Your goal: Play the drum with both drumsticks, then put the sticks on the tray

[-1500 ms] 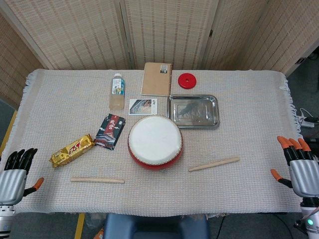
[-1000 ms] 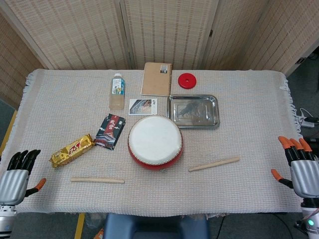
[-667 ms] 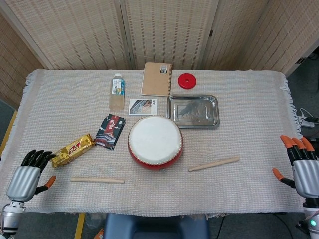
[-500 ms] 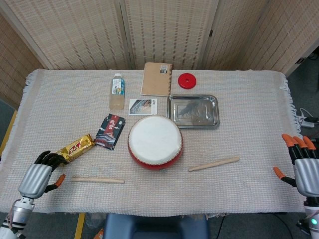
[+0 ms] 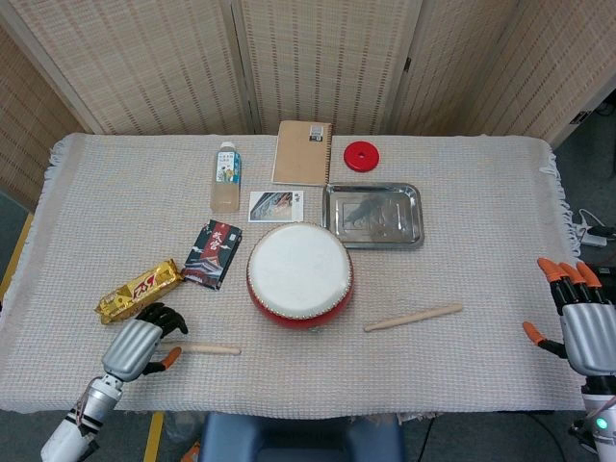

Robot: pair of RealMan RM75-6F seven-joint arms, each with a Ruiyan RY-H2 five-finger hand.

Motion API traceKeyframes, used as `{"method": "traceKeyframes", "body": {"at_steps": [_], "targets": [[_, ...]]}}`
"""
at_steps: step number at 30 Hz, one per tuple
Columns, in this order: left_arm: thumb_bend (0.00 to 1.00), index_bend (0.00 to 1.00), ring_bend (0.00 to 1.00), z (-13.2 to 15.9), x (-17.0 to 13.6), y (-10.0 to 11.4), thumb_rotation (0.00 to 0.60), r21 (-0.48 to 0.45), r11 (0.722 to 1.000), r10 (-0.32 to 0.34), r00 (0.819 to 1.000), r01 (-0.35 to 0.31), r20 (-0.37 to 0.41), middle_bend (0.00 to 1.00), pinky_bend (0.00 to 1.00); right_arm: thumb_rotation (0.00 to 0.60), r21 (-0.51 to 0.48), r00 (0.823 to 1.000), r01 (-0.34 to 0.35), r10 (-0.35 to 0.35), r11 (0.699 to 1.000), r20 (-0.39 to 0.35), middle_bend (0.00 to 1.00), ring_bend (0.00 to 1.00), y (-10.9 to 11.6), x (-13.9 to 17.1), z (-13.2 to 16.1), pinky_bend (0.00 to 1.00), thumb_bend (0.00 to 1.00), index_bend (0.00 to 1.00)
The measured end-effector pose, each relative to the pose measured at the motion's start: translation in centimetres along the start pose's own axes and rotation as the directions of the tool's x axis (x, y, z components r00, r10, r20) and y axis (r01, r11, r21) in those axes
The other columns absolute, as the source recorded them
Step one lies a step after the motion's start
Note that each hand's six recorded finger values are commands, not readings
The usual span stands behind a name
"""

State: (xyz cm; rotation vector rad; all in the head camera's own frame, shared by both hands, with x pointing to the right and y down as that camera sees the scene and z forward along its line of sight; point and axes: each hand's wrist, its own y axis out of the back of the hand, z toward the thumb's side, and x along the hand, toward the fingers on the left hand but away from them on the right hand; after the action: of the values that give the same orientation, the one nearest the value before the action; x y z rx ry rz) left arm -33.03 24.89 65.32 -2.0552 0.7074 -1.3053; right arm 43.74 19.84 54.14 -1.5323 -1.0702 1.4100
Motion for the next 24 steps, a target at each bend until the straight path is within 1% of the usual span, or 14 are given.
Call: {"method": "traceKeyframes", "body": {"at_steps": [2, 7, 13, 19, 24], "targets": [[0.38, 0.39, 0.10, 0.6, 0.7, -1.1, 0.600, 0.008, 1.000, -0.023, 1.000, 0.023, 0.006, 0.22, 0.08, 0.600, -0.002, 1.000, -0.002, 0.002, 1.000, -0.001, 0.12, 0.00, 0.0, 0.0, 0.0, 0.07, 0.13, 0.00], [0.37, 0.39, 0.09, 1.5, 1.9, -3.0, 0.600, 0.031, 0.999, -0.045, 0.999, 0.045, 0.002, 0.22, 0.08, 0.600, -0.008, 1.000, -0.002, 0.002, 1.000, -0.001, 0.12, 0.00, 0.0, 0.1, 0.0, 0.07, 0.13, 0.00], [0.37, 0.39, 0.08, 1.8, 2.4, -4.4, 0.600, 0.078, 0.995, -0.061, 0.998, 0.061, -0.014, 0.21, 0.08, 0.600, -0.019, 1.000, -0.001, 0.001, 1.000, 0.002, 0.12, 0.00, 0.1, 0.2, -0.2, 0.07, 0.13, 0.00], [0.37, 0.42, 0.08, 1.8, 2.7, -5.9, 0.600, 0.094, 0.993, -0.062, 0.998, 0.064, -0.030, 0.21, 0.07, 0.600, -0.036, 1.000, -0.007, 0.007, 0.999, 0.000, 0.12, 0.00, 0.1, 0.4, -0.2, 0.07, 0.13, 0.00], [0.38, 0.44, 0.08, 1.6, 3.0, -6.5, 0.600, 0.101, 0.993, -0.063, 0.997, 0.068, -0.048, 0.21, 0.07, 0.600, -0.045, 1.000, -0.009, 0.009, 0.999, -0.002, 0.12, 0.00, 0.1, 0.5, -0.2, 0.07, 0.13, 0.00]]}}
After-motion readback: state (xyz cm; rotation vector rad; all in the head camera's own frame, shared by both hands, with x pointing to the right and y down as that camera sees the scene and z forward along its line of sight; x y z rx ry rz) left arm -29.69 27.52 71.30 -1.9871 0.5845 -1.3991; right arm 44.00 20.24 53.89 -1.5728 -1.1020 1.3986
